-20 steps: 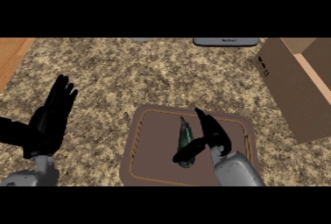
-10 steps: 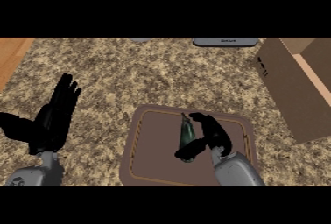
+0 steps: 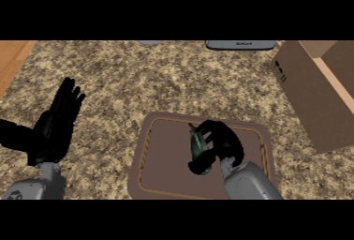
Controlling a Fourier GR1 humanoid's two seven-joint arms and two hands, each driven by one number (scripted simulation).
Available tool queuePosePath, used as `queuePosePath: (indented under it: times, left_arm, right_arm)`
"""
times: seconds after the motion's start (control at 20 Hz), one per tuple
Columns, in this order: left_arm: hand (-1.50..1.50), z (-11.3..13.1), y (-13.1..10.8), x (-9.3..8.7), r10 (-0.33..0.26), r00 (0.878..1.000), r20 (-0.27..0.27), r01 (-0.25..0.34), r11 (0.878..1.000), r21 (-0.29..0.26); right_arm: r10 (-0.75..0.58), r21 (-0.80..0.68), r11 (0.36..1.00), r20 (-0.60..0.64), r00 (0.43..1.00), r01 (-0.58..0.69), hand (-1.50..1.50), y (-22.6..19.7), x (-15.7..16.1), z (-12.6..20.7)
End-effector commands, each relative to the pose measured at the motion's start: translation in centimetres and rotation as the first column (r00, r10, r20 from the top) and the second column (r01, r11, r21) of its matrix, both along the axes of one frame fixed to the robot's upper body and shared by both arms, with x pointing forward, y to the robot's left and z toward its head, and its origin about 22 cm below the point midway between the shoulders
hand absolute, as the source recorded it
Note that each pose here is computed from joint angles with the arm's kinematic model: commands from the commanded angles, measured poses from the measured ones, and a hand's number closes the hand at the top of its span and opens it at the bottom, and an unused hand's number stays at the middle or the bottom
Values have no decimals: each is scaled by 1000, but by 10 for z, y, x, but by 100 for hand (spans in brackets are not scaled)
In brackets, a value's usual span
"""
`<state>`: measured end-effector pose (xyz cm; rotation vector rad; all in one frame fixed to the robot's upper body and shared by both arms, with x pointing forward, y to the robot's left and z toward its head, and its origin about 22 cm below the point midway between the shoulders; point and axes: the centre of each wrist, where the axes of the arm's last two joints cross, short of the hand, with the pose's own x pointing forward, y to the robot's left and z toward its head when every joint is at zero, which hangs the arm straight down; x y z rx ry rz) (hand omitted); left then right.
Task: Pick the eggplant from the tray and place it in the cardboard box
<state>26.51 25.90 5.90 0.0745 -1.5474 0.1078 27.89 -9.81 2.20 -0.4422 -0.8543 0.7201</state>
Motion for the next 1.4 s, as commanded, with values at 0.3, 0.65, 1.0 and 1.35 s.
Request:
queuePosePath:
  times: [0.3,0.65,1.0,1.35]
  left_arm:
    - [0,-2,17,-4,-22,1000,-5,22,1000,4]
    - [0,-12,10,5,0,1000,-4,0,1000,0]
    - [0,15,-7,-8,-12,1000,-10,12,1000,-8]
    - [0,10,-2,1,-10,1000,0,10,1000,-2]
  right_arm:
    - [319,-328,919,294,901,-218,150,13,16,29]
    - [562,-517,796,443,698,-313,150,38,32,55]
    - [482,-464,859,591,647,-215,150,41,4,109]
    - [155,-278,953,784,602,116,150,16,17,164]
